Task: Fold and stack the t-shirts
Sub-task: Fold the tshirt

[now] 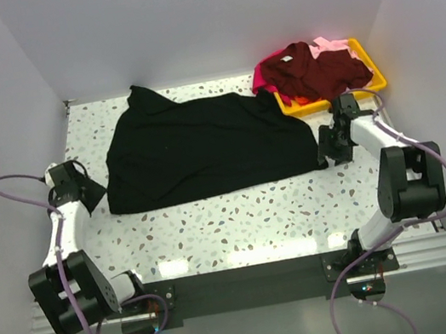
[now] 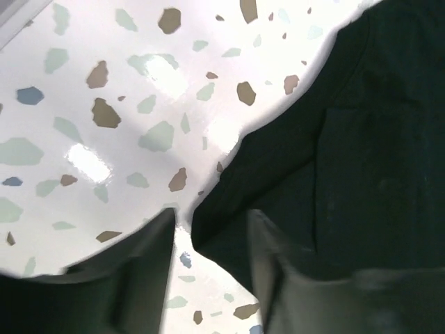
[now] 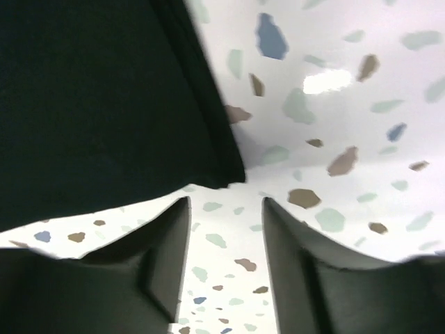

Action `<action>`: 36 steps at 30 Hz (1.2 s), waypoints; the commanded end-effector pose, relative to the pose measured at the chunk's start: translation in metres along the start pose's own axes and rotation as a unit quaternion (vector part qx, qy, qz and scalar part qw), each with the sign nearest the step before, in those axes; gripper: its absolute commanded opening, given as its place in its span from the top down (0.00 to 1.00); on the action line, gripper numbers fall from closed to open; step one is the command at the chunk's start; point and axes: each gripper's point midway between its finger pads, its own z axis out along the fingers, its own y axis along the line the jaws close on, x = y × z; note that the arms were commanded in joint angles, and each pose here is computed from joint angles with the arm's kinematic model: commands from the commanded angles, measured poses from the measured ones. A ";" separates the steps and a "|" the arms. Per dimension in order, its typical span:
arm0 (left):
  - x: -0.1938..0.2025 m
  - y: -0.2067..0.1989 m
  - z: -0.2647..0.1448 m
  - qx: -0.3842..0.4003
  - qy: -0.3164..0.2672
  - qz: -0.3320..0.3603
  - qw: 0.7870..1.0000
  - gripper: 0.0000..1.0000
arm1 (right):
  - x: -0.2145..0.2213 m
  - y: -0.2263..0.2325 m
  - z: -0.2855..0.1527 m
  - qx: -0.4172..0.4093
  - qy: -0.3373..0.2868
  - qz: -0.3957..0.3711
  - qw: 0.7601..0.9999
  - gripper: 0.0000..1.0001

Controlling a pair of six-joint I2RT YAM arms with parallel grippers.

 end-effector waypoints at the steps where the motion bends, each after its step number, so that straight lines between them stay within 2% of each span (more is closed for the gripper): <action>1: -0.020 0.004 -0.016 -0.008 -0.036 -0.004 0.999 0.44 | -0.023 -0.015 -0.026 0.041 -0.048 -0.002 0.998 0.44; 2: -0.023 0.004 -0.020 -0.011 -0.040 0.000 0.999 0.34 | -0.026 -0.014 -0.033 0.040 -0.058 -0.002 0.998 0.38; 5: -0.036 0.000 -0.032 -0.006 -0.057 0.002 0.998 0.26 | -0.030 -0.010 -0.044 0.031 -0.074 -0.003 0.997 0.34; 11: -0.038 -0.036 -0.049 0.036 -0.081 0.007 0.996 0.24 | -0.046 0.029 -0.060 -0.044 -0.115 -0.019 0.992 0.32; 12: -0.027 -0.056 -0.053 0.055 -0.078 0.029 0.995 0.24 | -0.048 0.039 -0.059 -0.067 -0.112 -0.020 0.991 0.32; 16: -0.004 -0.089 -0.042 0.097 -0.046 0.034 0.994 0.23 | -0.041 0.087 -0.049 -0.110 -0.094 -0.057 0.988 0.32; 22: 0.014 -0.117 -0.022 0.124 -0.025 0.047 0.991 0.23 | -0.029 0.149 -0.038 -0.195 -0.073 -0.076 0.975 0.32; 28: 0.047 -0.150 0.003 0.184 0.013 0.070 0.980 0.23 | -0.019 0.182 -0.008 -0.199 -0.042 -0.102 0.974 0.32; 36: 0.080 -0.130 0.039 0.149 0.048 0.080 0.984 0.22 | 0.011 0.185 0.041 -0.166 0.012 -0.118 0.979 0.33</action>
